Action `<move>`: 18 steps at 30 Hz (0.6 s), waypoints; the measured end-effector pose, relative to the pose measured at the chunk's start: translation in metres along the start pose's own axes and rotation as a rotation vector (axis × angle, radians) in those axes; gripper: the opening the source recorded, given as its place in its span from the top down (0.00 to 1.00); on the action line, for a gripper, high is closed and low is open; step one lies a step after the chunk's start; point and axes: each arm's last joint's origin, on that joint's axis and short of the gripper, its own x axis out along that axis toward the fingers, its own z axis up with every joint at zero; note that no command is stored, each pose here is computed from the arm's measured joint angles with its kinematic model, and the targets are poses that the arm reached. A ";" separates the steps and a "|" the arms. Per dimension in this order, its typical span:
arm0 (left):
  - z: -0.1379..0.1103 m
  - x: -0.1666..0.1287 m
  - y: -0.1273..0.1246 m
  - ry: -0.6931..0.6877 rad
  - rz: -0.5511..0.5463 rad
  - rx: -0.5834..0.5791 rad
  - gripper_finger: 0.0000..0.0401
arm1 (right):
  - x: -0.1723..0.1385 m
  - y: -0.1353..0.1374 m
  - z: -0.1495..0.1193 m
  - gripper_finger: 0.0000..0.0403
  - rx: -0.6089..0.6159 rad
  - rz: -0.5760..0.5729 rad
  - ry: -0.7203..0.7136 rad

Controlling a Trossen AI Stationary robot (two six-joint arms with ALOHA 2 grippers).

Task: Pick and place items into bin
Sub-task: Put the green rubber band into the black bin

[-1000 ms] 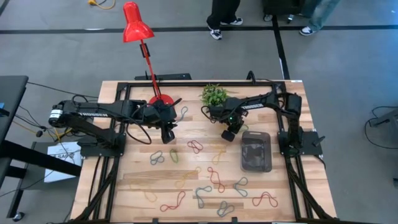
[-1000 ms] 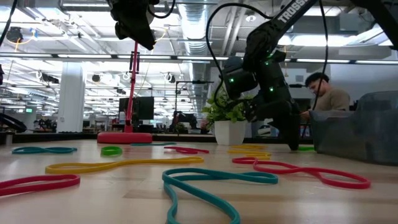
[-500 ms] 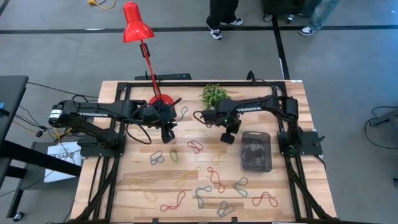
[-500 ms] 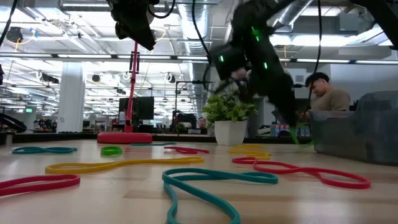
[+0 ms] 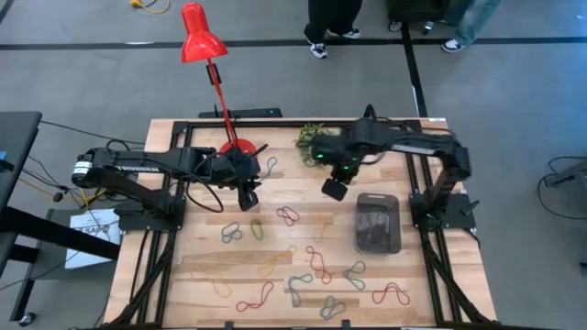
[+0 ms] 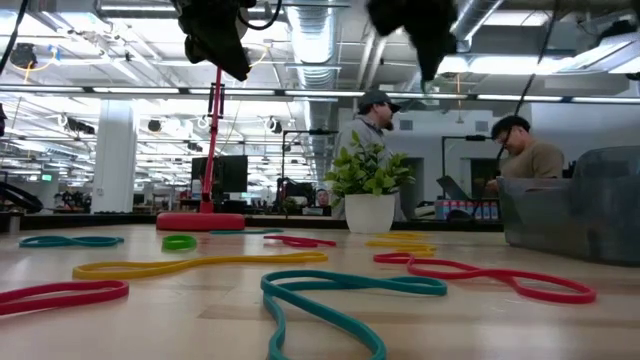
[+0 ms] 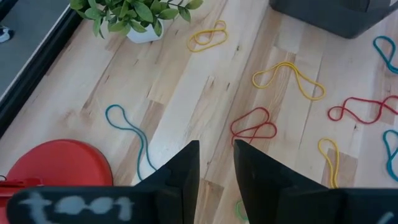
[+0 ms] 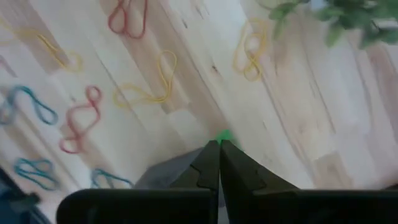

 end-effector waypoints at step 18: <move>0.010 -0.001 -0.003 -0.101 -0.027 0.042 0.78 | 0.044 -0.004 -0.116 1.00 0.421 -0.040 0.067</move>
